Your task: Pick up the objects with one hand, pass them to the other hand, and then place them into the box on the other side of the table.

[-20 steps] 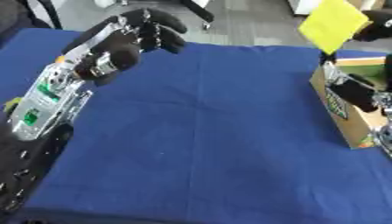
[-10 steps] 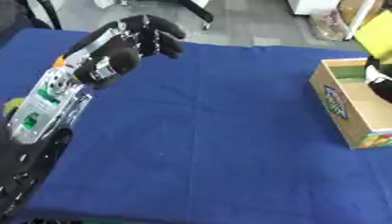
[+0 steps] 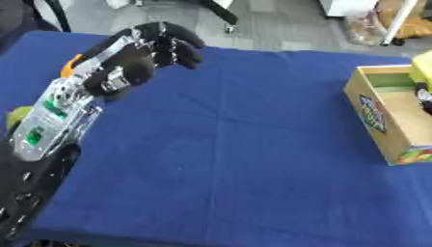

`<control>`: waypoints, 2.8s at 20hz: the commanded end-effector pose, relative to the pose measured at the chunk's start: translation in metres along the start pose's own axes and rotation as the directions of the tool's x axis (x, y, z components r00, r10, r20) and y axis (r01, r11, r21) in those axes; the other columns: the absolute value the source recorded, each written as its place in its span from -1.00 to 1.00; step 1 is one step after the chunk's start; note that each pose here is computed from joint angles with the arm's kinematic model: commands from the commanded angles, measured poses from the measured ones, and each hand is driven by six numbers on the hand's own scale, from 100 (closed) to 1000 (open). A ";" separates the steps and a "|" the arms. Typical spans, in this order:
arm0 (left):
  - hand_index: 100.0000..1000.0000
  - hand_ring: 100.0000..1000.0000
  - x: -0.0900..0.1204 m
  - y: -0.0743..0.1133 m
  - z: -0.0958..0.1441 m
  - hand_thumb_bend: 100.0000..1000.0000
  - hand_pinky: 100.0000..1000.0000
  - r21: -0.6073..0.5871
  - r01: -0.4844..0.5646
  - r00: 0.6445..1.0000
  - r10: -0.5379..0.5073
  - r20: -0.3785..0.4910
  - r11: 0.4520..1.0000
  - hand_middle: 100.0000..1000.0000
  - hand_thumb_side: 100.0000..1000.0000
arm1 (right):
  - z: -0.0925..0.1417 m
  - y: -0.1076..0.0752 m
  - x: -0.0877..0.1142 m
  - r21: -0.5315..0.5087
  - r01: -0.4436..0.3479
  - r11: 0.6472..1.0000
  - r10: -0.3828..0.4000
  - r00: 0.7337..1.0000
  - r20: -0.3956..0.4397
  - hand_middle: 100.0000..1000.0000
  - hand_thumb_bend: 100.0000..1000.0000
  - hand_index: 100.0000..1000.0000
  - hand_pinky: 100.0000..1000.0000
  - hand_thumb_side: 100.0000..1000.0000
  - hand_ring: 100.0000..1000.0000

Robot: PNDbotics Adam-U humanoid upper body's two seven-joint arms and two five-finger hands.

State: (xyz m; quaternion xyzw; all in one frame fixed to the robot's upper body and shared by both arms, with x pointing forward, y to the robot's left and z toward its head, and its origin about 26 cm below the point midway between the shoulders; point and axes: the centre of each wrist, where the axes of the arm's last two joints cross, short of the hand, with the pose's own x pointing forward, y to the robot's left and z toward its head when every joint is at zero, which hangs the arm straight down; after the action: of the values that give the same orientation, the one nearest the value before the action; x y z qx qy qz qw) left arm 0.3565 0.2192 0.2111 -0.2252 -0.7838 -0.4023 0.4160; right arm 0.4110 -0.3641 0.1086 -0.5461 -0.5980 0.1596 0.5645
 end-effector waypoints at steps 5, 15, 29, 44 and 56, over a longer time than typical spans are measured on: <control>0.52 0.41 0.008 0.006 0.003 0.45 0.50 0.001 0.035 0.999 -0.035 -0.001 0.999 0.39 0.14 | -0.015 -0.029 -0.008 0.019 -0.080 0.997 0.080 0.997 0.008 0.45 0.29 0.90 0.42 0.01 0.41; 0.51 0.35 0.024 0.028 0.027 0.42 0.48 0.071 0.171 0.984 -0.167 -0.053 0.983 0.33 0.12 | 0.014 -0.076 0.043 -0.211 0.248 0.945 -0.163 0.921 0.354 0.44 -0.43 0.85 0.42 -0.37 0.41; 0.56 0.36 0.061 0.100 0.123 0.30 0.53 -0.309 0.684 0.426 -0.705 -0.567 0.661 0.33 -0.21 | 0.060 -0.107 0.077 -0.065 0.348 0.935 -0.248 0.775 0.581 0.44 -0.63 0.87 0.42 -0.33 0.40; 0.55 0.36 0.026 0.121 0.191 0.11 0.55 -0.532 0.629 0.003 -0.686 -0.728 0.567 0.30 -0.69 | 0.066 -0.100 0.073 -0.017 0.339 0.941 -0.269 0.774 0.573 0.44 -0.70 0.87 0.42 -0.30 0.40; 0.56 0.36 -0.005 0.127 0.215 0.02 0.54 -0.539 0.604 -0.092 -0.621 -0.779 0.587 0.30 -0.82 | 0.067 -0.094 0.070 0.006 0.343 0.939 -0.287 0.779 0.557 0.44 -0.72 0.87 0.42 -0.28 0.39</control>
State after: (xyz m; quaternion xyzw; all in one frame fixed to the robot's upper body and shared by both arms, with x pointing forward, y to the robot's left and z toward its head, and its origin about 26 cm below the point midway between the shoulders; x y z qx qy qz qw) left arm 0.3452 0.4611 0.1789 0.4130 -0.3853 -0.6066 0.5594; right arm 0.3265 -0.3080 0.1900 -0.3915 -0.8218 0.1822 0.3719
